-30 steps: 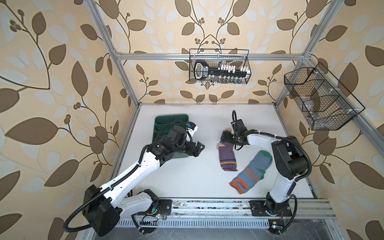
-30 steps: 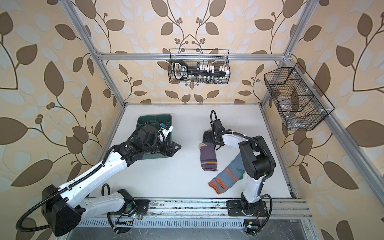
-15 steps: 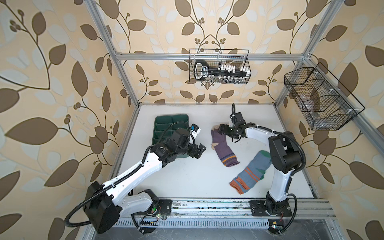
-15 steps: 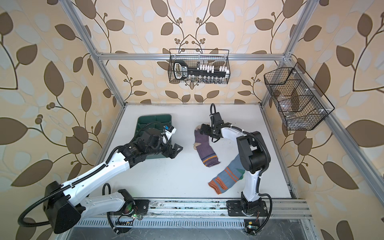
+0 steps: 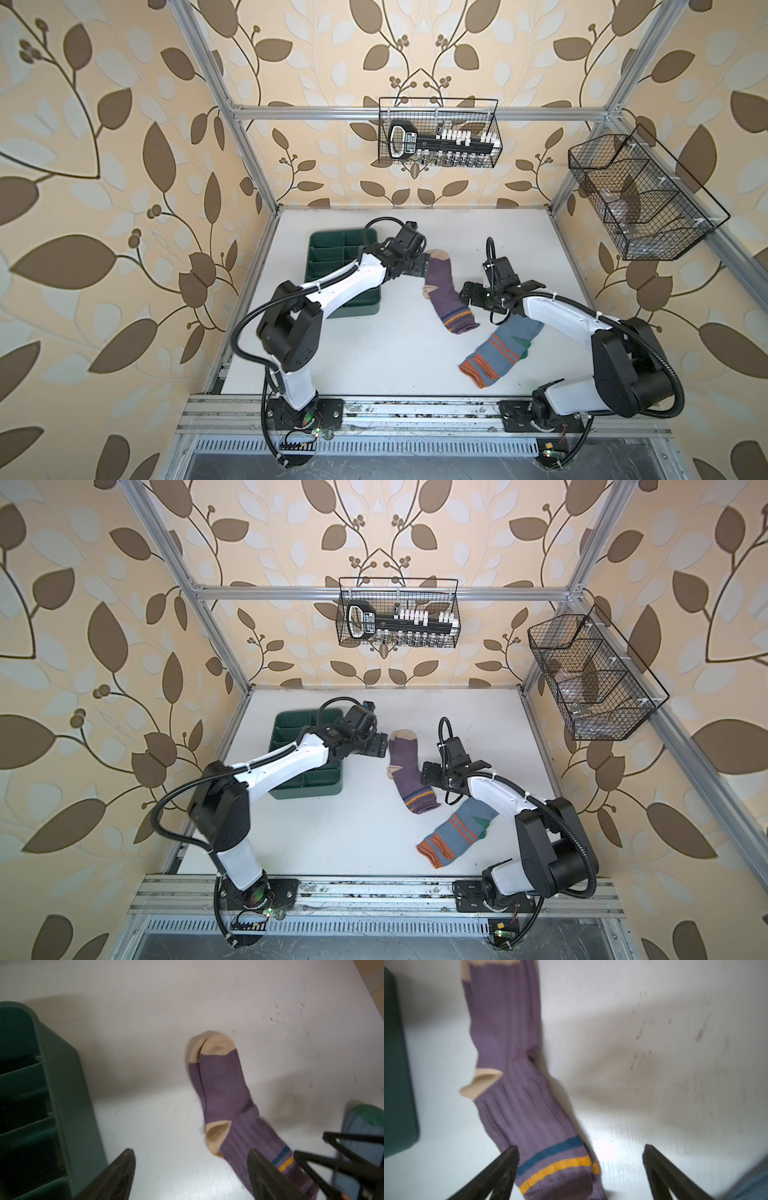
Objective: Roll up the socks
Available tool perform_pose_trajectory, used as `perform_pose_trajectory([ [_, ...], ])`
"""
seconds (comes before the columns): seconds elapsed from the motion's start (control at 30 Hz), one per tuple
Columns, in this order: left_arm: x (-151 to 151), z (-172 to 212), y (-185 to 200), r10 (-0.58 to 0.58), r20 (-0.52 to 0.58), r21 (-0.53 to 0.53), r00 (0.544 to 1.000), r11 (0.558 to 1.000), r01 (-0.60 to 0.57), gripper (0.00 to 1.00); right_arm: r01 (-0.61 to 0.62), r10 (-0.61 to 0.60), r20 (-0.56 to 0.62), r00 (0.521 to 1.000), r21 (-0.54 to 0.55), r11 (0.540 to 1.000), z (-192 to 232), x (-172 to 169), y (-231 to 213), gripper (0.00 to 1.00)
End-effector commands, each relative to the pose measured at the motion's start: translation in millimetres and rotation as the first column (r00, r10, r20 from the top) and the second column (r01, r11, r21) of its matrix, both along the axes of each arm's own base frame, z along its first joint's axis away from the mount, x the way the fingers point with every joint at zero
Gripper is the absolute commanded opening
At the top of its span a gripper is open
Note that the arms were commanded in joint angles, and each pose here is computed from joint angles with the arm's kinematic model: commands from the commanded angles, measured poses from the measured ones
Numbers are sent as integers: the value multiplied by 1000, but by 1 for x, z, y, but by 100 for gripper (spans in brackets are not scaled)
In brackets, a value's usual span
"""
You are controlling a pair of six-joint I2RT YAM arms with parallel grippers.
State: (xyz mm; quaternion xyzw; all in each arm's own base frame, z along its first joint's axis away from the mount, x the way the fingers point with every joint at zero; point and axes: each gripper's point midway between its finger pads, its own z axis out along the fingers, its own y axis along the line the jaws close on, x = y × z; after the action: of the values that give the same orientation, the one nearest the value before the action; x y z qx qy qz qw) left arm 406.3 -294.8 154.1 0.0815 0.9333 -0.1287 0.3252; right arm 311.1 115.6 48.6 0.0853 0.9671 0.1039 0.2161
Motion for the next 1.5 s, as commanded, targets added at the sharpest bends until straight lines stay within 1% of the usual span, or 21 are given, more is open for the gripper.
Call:
perform_pose_trajectory([
  [0.0, 20, -19, -4, 71, -48, 64, 996, 996, -68, 83, -17, 15, -18, 1000, -78, 997, -10, -5, -1, 95],
  [0.13, 39, -43, -14, 84, -61, 102, 995, 992, -78, 75, -23, 21, -20, 1000, -84, 996, -15, -10, -2, 95],
  [0.17, 43, -48, -15, 92, -59, 113, 994, 990, -85, 68, -25, 23, -19, 1000, -85, 996, -15, -11, -2, 95],
  [0.2, 47, -51, -16, 94, -51, 120, 994, 989, -87, 64, -27, 25, -19, 1000, -88, 996, -15, -12, -3, 95],
  [0.27, 54, -58, -19, 99, -41, 132, 994, 987, -93, 60, -32, 30, -17, 999, -88, 996, -15, -13, -3, 95],
  [0.6, 85, -88, -16, 137, -12, 216, 991, 968, -131, 47, -62, 59, -37, 998, -93, 994, -23, -13, 1, 95],
  [0.67, 91, -92, -15, 142, -9, 210, 990, 968, -137, 46, -70, 67, -37, 997, -88, 994, -24, -13, 4, 95],
  [0.77, 99, -98, -16, 143, -21, 194, 990, 971, -136, 39, -84, 80, -46, 996, -96, 992, -26, -12, 7, 95],
  [0.83, 101, -101, -19, 133, -25, 181, 991, 975, -126, 36, -92, 87, -53, 995, -102, 991, -28, -12, 9, 95],
  [0.9, 102, -106, -21, 122, -27, 177, 992, 977, -116, 35, -95, 90, -57, 994, -102, 990, -30, -11, 10, 95],
  [1.03, 106, -116, -24, 111, -30, 169, 993, 980, -104, 21, -106, 101, -56, 993, -102, 989, -27, -7, 15, 95],
  [1.07, 106, -121, -24, 108, -40, 167, 993, 981, -100, 16, -109, 105, -50, 993, -104, 989, -24, -5, 17, 95],
  [1.13, 108, -125, -23, 109, -41, 164, 993, 981, -101, 10, -116, 113, -38, 993, -114, 987, -19, -2, 19, 95],
  [1.33, 112, -126, -22, 95, -33, 155, 995, 984, -89, 4, -129, 124, -45, 991, -142, 981, -19, 2, 21, 95],
  [1.4, 112, -125, -22, 74, -27, 161, 997, 985, -69, 0, -135, 129, -47, 990, -147, 980, -20, 2, 23, 95],
  [1.47, 112, -127, -20, 59, -22, 176, 998, 983, -54, 0, -141, 136, -45, 990, -159, 977, -21, 3, 25, 95],
])
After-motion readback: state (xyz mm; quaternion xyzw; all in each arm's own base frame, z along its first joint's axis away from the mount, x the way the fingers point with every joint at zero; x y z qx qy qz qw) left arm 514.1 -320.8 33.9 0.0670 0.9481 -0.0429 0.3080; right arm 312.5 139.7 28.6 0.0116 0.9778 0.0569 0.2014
